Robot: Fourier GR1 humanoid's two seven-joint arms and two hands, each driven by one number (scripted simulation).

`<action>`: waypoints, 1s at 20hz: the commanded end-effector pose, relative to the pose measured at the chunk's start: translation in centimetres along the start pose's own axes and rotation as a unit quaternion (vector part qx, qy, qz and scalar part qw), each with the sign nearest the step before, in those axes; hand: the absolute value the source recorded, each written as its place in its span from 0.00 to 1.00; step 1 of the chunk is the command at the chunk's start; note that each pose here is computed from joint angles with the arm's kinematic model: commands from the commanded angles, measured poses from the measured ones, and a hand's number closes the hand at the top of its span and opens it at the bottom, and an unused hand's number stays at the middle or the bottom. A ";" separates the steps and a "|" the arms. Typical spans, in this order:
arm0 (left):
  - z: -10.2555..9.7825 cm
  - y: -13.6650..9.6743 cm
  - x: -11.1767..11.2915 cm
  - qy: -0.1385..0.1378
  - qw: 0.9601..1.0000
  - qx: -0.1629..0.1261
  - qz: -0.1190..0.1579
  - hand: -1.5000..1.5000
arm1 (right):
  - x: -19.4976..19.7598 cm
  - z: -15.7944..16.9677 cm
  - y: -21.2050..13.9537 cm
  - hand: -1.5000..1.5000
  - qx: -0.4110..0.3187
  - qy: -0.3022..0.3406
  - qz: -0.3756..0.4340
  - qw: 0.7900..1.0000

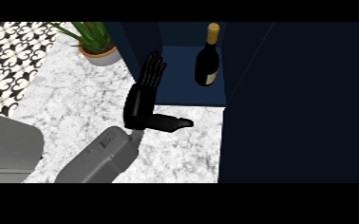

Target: Pick up the wine, place it into the cabinet and close the cabinet

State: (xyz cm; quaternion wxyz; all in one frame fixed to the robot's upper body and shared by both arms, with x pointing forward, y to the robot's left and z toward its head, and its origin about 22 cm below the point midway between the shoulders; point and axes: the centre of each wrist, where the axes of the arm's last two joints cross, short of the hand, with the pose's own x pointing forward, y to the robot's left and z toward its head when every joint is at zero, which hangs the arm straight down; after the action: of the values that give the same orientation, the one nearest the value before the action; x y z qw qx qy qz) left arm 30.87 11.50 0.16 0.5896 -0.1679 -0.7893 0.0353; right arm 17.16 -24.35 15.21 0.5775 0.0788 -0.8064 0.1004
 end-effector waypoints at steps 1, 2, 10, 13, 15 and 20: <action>3.4 -0.8 3.7 -0.001 1.000 -0.006 0.009 0.00 | 1.1 0.3 1.0 0.00 0.009 -0.006 -0.004 1.000; 2.6 0.2 5.8 -0.004 1.000 -0.009 0.009 0.00 | 1.7 0.1 0.3 0.00 -0.001 0.000 -0.002 1.000; 9.0 -1.7 9.9 -0.022 0.999 0.009 0.021 0.00 | 1.2 0.2 0.4 1.00 0.036 0.002 0.025 0.999; 9.4 -0.2 11.1 -0.019 1.000 0.019 0.005 0.00 | 0.9 0.4 0.8 1.00 0.108 0.019 0.069 0.992; 11.9 -0.2 10.5 -0.028 0.999 0.035 -0.003 0.00 | 1.4 0.6 1.6 1.00 0.166 0.036 0.077 0.983; 13.4 3.4 12.7 -0.030 0.997 0.058 -0.036 0.00 | 3.0 2.3 3.0 1.00 0.226 0.042 0.064 0.971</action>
State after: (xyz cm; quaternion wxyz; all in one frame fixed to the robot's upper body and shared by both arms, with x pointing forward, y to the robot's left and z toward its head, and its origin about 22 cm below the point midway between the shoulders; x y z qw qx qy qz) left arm 17.45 18.85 6.57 0.5740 -0.1267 -0.8065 0.0637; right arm 15.08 -22.74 16.48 0.5743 0.1235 -0.7598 0.2785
